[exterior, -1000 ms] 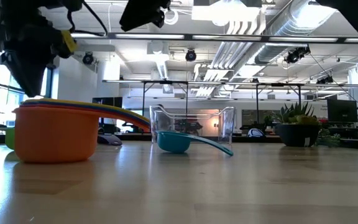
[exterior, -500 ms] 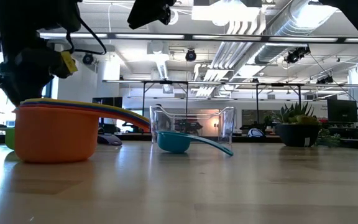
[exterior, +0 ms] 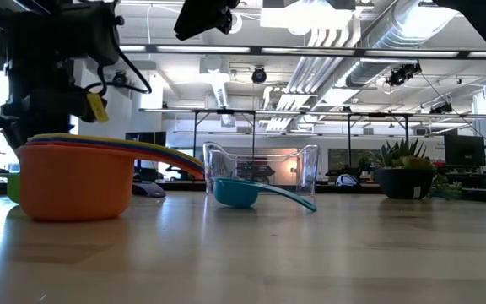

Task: Nest measuring cups in basket
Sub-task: Stack the green measuring cup on top of the yellow measuring cup

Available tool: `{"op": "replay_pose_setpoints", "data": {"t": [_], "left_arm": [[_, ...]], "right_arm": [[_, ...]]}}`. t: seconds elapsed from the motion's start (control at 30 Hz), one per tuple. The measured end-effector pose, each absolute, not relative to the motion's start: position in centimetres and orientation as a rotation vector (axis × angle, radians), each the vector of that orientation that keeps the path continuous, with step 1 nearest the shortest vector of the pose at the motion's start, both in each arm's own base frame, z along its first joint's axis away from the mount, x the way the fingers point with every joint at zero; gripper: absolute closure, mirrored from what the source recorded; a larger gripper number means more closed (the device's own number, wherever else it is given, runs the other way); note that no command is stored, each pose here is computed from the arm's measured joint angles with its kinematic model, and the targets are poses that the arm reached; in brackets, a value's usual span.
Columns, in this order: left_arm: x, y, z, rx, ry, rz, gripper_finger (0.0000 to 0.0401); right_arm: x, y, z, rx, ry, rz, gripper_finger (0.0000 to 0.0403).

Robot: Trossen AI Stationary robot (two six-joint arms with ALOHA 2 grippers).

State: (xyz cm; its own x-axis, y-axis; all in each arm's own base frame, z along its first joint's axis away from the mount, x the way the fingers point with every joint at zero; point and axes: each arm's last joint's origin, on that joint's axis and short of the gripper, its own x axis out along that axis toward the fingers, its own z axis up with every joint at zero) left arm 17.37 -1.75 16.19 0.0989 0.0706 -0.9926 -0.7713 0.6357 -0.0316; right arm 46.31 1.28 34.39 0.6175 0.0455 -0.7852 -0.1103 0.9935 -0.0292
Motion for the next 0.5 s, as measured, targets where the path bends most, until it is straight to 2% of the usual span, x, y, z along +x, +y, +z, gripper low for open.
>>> {"op": "replay_pose_setpoints", "data": {"t": [0.27,0.5], "left_arm": [[17.79,-1.79,15.28,-0.641,1.378,0.718,0.0278],[18.31,-1.84,15.22,-0.627,1.346,0.674,0.0357]], "right_arm": [[46.31,1.28,34.34,-0.078,0.904,0.090,0.0336],[46.29,1.14,34.31,-0.100,0.910,0.046,0.0336]]}}
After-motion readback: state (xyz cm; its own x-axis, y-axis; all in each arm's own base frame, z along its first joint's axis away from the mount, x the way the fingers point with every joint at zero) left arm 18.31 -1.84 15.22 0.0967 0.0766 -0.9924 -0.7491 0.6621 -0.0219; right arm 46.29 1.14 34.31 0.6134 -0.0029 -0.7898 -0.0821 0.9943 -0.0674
